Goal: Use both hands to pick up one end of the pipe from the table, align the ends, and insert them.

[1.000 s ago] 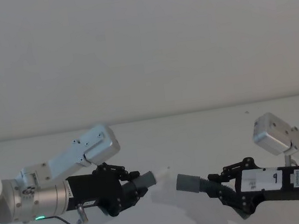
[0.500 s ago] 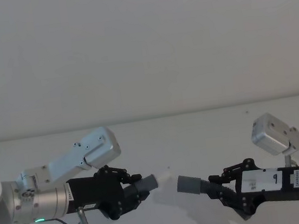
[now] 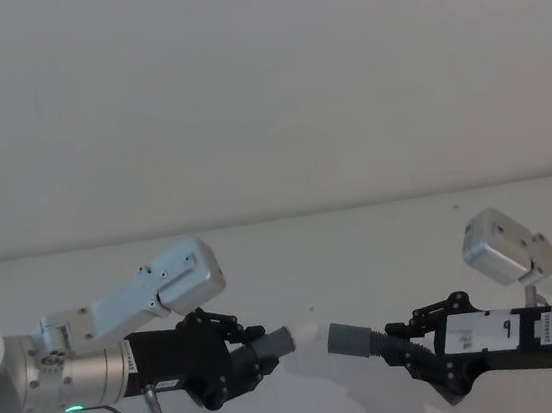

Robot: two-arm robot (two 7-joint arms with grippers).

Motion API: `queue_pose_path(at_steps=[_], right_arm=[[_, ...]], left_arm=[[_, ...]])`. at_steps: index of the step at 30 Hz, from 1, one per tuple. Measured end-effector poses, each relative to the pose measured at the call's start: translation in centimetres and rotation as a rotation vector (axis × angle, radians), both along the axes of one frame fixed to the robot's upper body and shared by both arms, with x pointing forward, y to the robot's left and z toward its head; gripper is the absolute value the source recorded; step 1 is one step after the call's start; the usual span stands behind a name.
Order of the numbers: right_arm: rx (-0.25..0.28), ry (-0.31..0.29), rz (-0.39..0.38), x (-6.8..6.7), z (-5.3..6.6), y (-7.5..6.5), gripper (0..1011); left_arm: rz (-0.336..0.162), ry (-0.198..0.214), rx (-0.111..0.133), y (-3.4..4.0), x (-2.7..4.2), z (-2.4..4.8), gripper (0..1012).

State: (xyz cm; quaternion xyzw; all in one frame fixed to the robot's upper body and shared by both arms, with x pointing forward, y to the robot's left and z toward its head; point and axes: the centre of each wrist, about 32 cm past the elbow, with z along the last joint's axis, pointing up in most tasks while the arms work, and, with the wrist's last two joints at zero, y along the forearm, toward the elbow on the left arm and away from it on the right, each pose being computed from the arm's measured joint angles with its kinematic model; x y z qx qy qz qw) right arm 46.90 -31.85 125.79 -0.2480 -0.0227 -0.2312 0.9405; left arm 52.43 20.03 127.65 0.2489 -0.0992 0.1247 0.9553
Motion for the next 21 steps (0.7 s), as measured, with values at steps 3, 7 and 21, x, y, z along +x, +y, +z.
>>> queue_pose_path(at_steps=[3,7,21], right_arm=[[-0.001,0.001,-0.001,0.05,-0.03,0.01,263],[-0.001,0.003,-0.001,0.12,-0.08,0.03,263],[-0.003,0.006,0.002,0.28,-0.15,0.03,263]], left_arm=[[-0.003,0.001,0.002,-0.02,0.02,0.0,366],[-0.008,0.004,0.005,-0.05,0.07,0.0,366],[-0.023,0.01,0.01,-0.15,0.2,0.01,366]])
